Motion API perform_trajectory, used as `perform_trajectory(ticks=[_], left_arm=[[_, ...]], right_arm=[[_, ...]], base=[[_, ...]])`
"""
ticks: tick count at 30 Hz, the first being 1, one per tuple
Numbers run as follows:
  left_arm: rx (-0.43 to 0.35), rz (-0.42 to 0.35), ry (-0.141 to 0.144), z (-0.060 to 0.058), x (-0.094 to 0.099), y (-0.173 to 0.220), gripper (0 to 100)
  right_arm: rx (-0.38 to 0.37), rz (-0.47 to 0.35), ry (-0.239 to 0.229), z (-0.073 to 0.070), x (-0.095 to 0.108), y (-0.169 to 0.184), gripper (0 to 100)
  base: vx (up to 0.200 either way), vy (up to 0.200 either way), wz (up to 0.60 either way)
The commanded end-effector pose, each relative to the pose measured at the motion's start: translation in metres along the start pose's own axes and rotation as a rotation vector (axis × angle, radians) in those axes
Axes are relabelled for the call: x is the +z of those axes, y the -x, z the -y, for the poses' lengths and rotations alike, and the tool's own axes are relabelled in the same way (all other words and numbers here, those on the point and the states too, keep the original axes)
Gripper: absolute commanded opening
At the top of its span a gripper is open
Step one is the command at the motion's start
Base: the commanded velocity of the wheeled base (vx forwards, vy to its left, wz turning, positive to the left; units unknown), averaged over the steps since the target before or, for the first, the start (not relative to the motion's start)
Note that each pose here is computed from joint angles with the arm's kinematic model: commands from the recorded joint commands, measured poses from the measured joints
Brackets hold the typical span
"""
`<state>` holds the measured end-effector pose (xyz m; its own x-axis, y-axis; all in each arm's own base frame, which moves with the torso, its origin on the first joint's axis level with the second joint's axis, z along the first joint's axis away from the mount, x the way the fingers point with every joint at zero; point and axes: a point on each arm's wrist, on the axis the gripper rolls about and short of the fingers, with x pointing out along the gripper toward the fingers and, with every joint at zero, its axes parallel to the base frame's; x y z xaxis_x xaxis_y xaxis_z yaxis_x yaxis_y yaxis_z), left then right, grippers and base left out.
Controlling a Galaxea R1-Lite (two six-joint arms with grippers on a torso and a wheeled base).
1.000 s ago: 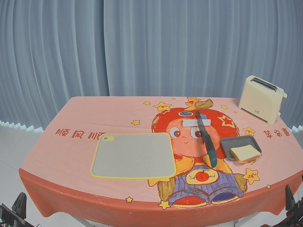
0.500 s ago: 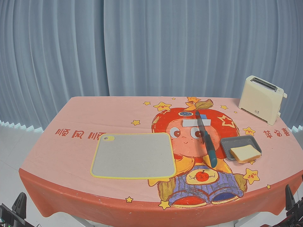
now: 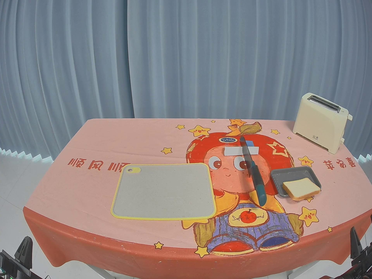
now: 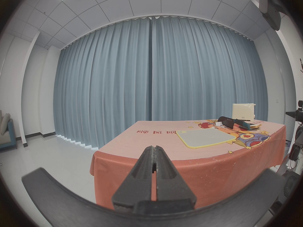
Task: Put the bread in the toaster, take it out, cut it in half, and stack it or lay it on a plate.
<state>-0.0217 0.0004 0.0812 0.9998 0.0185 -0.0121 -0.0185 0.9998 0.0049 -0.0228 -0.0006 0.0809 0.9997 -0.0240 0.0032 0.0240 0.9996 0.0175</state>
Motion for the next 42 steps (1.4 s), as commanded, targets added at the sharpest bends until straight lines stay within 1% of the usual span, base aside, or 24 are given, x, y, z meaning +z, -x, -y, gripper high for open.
perform_trajectory(ticks=[1,7,10,12,42], left_arm=[[0.001,-0.019,0.0,0.0,-0.0049,-0.0014,0],[0.001,-0.019,0.0,0.0,-0.0049,-0.0014,0],[0.001,-0.019,0.0,0.0,-0.0049,-0.0014,0],[0.001,-0.019,0.0,0.0,-0.0049,-0.0014,0],[0.001,-0.019,0.0,0.0,-0.0049,-0.0014,0]], right_arm=[[0.001,0.0,0.002,0.0001,-0.0051,0.0,100],[0.003,0.0,-0.001,0.0,-0.0051,0.0,100],[0.01,0.001,0.028,-0.0001,-0.005,0.0,100],[0.018,0.003,0.037,-0.0003,-0.0048,0.0,100],[0.012,0.004,0.033,-0.0002,-0.0047,0.0,100]], base=[[0.0,0.0,0.0],[0.0,0.0,0.0],[0.0,0.0,0.0],[0.0,0.0,0.0],[0.0,0.0,0.0]])
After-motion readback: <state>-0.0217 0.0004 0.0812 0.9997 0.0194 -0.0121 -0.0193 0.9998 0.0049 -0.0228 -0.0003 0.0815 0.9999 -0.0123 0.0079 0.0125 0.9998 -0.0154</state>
